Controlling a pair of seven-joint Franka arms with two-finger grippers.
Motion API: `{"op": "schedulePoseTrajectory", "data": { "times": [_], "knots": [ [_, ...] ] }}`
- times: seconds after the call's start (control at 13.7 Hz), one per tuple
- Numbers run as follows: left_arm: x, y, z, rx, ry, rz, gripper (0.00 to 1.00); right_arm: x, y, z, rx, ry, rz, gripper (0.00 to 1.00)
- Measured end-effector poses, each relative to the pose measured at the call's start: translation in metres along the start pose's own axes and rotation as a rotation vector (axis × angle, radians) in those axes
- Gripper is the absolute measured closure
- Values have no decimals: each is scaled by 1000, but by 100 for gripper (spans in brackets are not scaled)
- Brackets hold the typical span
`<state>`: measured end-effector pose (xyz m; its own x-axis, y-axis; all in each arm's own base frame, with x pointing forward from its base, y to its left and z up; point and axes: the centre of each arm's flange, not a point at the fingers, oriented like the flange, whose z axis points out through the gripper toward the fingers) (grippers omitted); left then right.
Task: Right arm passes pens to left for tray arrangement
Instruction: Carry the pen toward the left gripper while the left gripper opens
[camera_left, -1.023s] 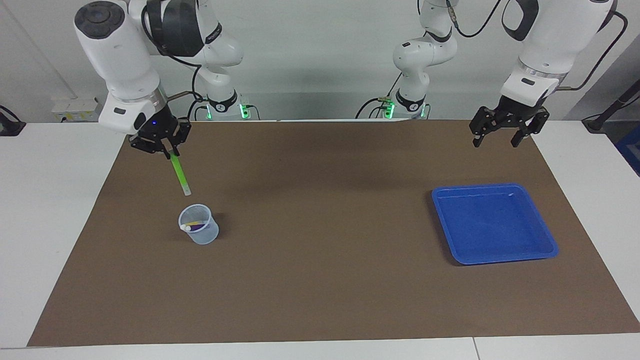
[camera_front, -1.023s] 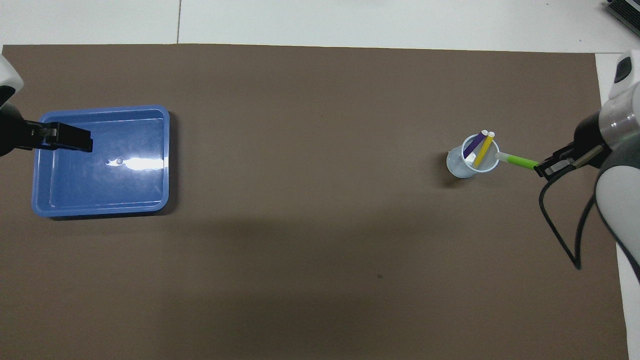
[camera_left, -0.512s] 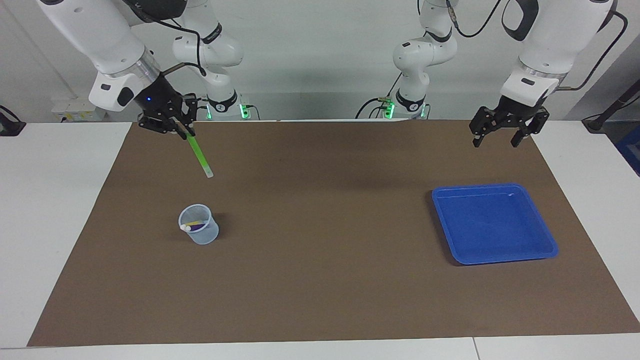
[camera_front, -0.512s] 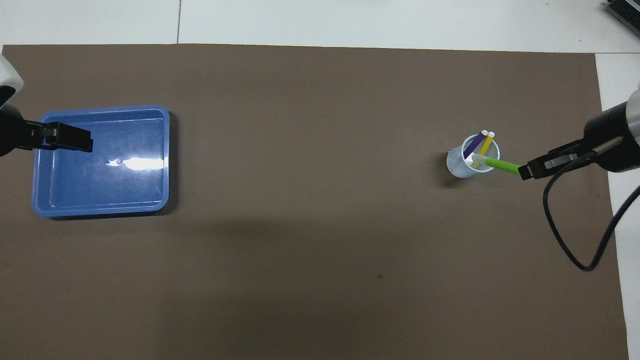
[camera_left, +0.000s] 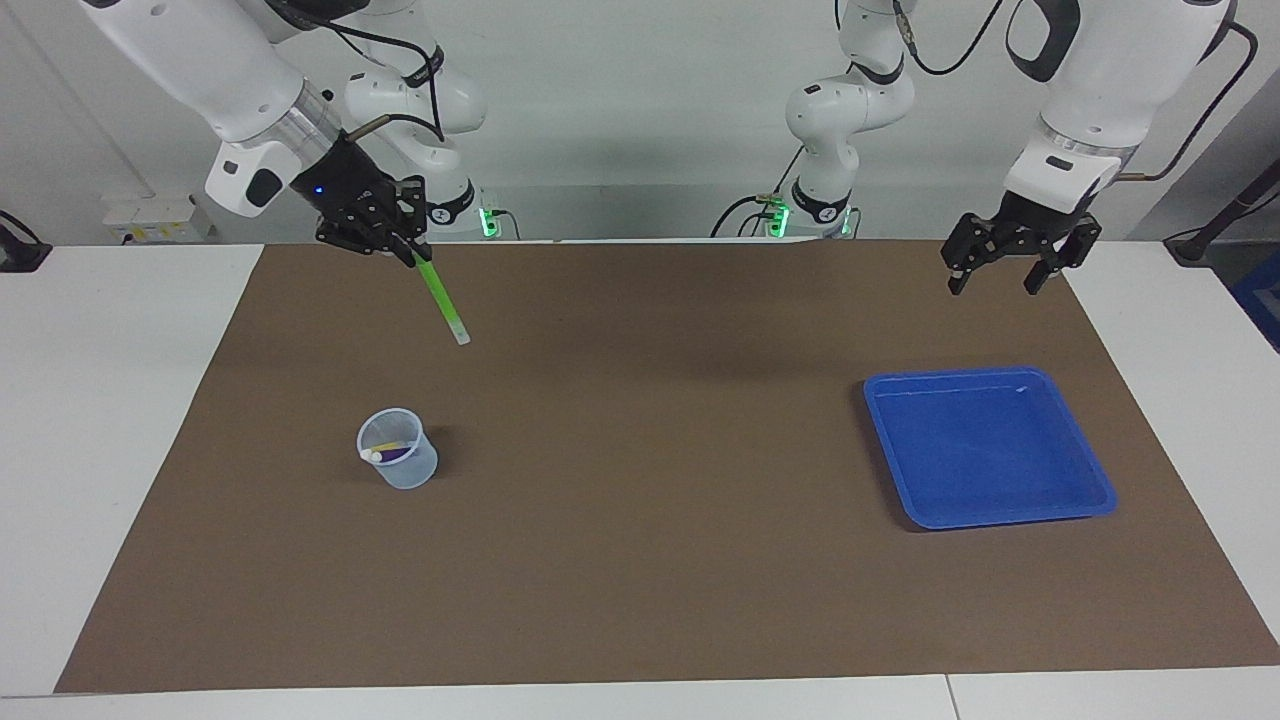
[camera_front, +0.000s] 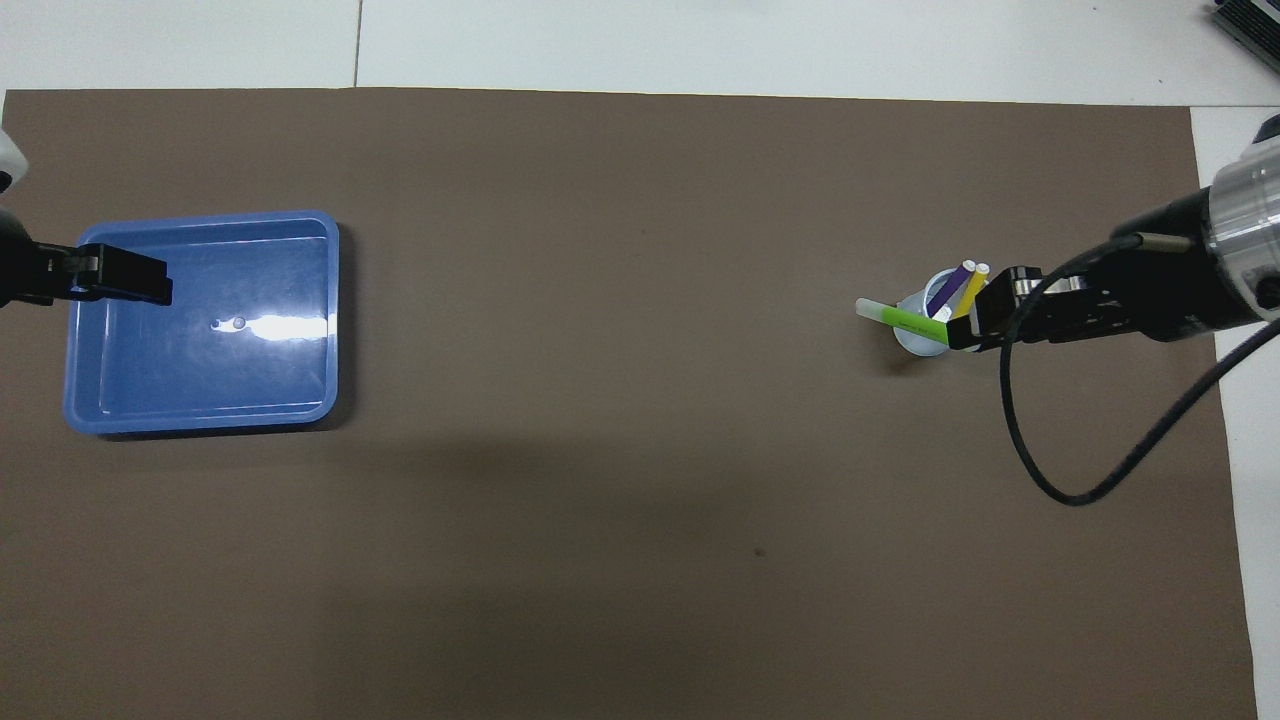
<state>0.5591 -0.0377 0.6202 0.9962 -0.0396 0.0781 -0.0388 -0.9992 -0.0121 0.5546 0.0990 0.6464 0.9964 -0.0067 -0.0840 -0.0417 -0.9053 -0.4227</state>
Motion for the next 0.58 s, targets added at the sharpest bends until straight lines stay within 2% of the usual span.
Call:
{"op": "schedulePoseTrajectory", "data": {
  "times": [0.22, 0.44, 0.58],
  "knots": [
    [-10, 9, 14, -23, -35, -127, 1, 1, -31, 10, 40, 30, 83, 81],
    [-16, 29, 15, -121, -77, -393, 1, 2, -57, 26, 90, 42, 157, 81],
    [-22, 54, 16, -192, -148, -561, 2, 3, -69, 35, 122, 48, 213, 81]
  ]
}}
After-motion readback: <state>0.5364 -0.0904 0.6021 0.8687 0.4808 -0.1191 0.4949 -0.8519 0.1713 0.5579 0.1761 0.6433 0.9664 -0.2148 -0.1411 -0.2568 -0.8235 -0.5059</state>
